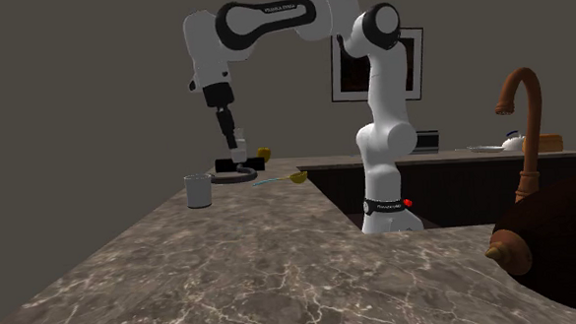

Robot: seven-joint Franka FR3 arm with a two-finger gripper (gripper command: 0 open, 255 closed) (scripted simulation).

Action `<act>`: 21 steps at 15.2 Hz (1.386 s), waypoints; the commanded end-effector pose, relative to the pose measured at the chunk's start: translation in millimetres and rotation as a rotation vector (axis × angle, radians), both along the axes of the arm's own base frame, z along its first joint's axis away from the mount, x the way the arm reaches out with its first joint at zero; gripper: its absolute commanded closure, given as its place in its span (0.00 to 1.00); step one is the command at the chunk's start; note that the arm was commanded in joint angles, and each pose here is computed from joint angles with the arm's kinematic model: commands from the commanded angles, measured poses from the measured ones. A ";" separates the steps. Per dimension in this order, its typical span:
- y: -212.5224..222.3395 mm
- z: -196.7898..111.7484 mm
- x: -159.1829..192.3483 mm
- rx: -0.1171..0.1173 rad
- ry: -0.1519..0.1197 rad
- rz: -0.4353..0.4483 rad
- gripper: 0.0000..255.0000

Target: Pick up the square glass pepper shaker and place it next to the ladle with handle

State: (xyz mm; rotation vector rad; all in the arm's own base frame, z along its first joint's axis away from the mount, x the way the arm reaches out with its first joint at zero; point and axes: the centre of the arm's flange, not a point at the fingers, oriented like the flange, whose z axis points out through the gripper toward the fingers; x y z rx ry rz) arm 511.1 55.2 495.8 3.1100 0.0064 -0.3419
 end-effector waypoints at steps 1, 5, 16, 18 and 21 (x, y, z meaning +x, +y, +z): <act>-26.2 0.9 -2.9 0.000 0.000 0.002 1.00; -79.0 1.1 -5.4 0.000 0.000 0.002 1.00; -224.0 1.6 -12.3 0.000 0.000 0.002 1.00; -250.4 1.7 -13.6 0.000 0.000 0.002 1.00; -289.9 1.9 -15.4 0.000 0.000 0.002 1.00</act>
